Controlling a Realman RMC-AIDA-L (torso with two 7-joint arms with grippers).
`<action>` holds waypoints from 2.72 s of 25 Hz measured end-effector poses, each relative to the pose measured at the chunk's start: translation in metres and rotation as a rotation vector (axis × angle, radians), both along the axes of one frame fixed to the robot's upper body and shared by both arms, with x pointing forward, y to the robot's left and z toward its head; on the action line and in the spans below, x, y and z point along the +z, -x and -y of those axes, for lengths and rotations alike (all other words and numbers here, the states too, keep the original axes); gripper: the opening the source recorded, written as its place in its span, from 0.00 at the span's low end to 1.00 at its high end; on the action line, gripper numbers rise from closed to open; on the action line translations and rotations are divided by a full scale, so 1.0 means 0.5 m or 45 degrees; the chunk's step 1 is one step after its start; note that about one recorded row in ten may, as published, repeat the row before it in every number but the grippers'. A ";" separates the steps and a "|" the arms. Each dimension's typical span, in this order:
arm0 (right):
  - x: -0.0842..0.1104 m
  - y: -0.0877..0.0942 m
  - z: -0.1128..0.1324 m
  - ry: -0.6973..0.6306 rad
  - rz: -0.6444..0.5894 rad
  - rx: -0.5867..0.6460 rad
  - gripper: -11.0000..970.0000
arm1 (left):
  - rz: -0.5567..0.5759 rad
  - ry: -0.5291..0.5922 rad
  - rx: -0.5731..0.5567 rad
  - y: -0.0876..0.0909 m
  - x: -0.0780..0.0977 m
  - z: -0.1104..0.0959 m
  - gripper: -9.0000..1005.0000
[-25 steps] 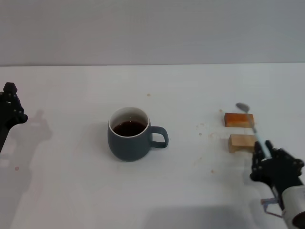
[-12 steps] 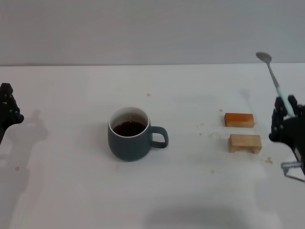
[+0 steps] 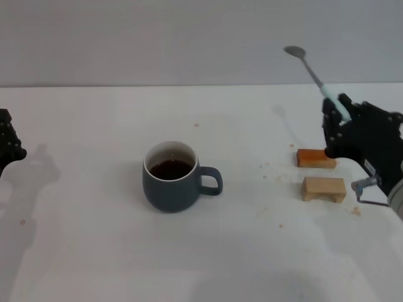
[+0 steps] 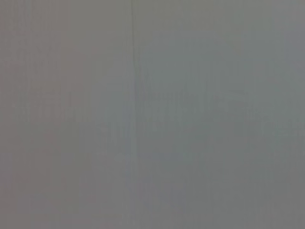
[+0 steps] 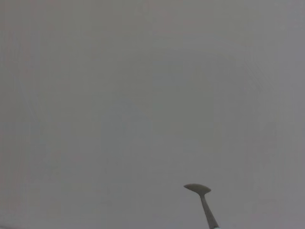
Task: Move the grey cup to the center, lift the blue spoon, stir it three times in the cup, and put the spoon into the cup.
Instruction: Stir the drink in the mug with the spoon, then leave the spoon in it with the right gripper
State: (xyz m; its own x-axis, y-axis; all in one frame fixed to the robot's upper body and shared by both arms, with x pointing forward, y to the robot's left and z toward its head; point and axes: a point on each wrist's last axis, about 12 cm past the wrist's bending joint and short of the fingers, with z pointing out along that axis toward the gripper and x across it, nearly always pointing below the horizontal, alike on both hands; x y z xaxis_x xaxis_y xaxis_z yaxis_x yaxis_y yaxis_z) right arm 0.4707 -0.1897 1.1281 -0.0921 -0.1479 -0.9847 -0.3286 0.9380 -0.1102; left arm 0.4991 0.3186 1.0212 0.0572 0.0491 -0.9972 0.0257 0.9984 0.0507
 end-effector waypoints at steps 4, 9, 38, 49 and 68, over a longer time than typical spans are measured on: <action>0.037 -0.015 0.004 0.013 -0.019 0.100 0.17 | -0.007 0.004 0.014 -0.003 0.000 -0.003 0.01; 0.101 -0.033 0.015 0.097 -0.027 0.222 0.17 | -0.009 0.010 0.032 -0.008 0.002 -0.007 0.01; 0.325 -0.166 -0.021 0.248 -0.503 0.862 0.17 | 0.029 -0.008 0.257 -0.038 0.026 -0.064 0.01; 0.326 -0.179 -0.049 0.210 -0.722 0.940 0.17 | 0.041 -0.009 0.292 -0.038 0.031 -0.079 0.01; 0.297 -0.236 -0.094 0.400 -1.107 0.920 0.17 | 0.082 -0.028 0.294 -0.030 0.036 -0.079 0.01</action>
